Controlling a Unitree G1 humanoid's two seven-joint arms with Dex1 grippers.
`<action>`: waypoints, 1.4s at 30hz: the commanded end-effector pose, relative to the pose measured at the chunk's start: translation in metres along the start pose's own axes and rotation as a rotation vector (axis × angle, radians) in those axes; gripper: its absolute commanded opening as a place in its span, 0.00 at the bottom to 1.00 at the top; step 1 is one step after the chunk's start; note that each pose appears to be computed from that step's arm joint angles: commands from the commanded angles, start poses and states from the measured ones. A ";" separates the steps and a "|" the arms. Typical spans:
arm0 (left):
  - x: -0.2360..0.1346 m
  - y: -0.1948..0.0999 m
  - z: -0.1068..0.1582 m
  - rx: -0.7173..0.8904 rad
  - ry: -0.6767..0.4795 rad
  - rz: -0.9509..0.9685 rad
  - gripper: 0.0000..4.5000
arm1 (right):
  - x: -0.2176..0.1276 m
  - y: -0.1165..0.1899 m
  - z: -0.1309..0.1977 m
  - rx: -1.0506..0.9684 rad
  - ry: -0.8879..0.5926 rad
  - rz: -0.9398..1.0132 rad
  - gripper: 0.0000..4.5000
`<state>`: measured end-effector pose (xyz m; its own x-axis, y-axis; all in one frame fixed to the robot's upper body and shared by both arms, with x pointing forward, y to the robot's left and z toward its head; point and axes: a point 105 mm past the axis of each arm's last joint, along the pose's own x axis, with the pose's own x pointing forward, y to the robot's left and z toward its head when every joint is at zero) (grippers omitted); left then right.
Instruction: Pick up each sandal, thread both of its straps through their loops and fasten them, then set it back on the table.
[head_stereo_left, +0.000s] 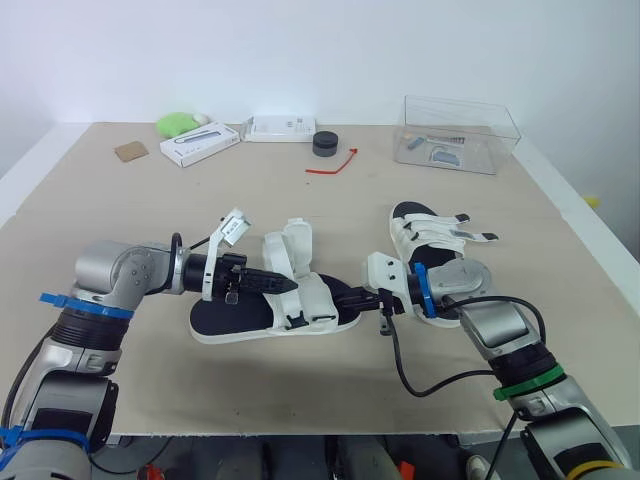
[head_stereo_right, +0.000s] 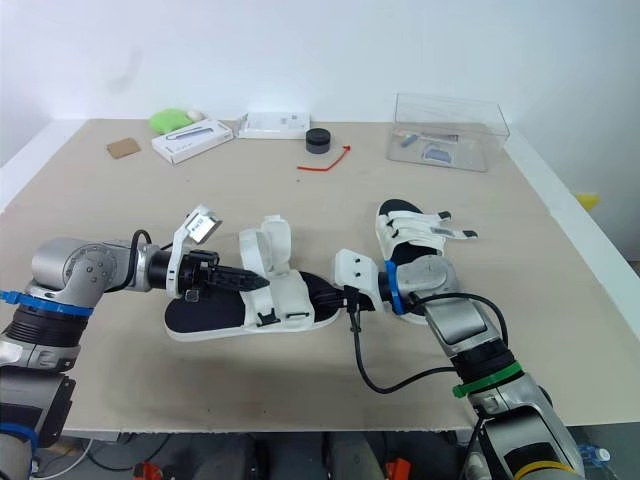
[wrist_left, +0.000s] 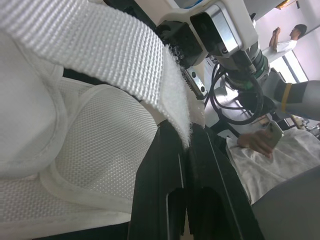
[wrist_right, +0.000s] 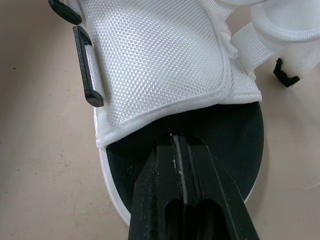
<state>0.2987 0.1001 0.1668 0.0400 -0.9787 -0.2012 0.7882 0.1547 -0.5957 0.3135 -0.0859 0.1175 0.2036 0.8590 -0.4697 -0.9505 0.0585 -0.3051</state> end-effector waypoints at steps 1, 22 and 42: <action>-0.001 -0.007 0.011 0.046 -0.007 -0.021 0.01 | -0.003 0.001 -0.002 -0.007 0.025 -0.006 0.00; 0.005 -0.014 -0.006 0.123 0.106 -0.046 0.01 | -0.003 -0.003 -0.002 -0.011 0.027 -0.011 0.00; 0.019 -0.024 -0.018 0.239 0.075 -0.050 0.01 | -0.004 -0.003 -0.004 -0.012 0.031 -0.010 0.00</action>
<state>0.2739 0.0823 0.1503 -0.0263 -0.9627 -0.2692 0.8951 0.0972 -0.4351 0.3144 -0.0872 0.1179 0.2079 0.8563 -0.4727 -0.9483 0.0581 -0.3120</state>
